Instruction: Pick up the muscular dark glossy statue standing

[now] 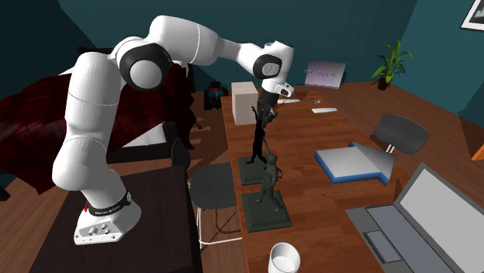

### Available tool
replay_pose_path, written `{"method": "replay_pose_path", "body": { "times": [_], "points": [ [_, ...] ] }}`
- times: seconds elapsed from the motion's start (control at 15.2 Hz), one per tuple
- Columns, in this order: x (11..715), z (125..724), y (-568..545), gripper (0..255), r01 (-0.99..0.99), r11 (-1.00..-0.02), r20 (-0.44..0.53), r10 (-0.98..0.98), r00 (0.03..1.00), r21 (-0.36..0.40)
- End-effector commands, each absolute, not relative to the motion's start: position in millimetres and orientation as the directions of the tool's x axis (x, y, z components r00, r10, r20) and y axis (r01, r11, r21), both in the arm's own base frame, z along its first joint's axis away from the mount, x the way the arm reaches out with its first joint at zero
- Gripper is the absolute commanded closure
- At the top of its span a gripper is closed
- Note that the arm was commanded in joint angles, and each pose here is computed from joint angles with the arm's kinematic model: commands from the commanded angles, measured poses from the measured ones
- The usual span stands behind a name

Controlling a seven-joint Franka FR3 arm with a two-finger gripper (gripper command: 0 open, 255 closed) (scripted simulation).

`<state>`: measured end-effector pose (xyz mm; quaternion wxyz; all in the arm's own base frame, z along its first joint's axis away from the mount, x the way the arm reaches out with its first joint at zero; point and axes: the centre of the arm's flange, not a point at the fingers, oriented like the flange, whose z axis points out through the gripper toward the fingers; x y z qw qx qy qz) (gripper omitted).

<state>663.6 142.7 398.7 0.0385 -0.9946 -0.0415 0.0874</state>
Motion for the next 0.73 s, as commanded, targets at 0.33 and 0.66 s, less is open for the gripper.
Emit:
{"method": "replay_pose_path", "body": {
  "times": [0.33, 0.66],
  "points": [
    [663.3, 437.8, 143.7, 255, 0.076, -0.994, -0.169, 0.089, 0.982, -0.084],
    [663.3, 454.4, 143.7, 255, 0.076, -0.994, -0.169, 0.089, 0.982, -0.084]
  ]
}}
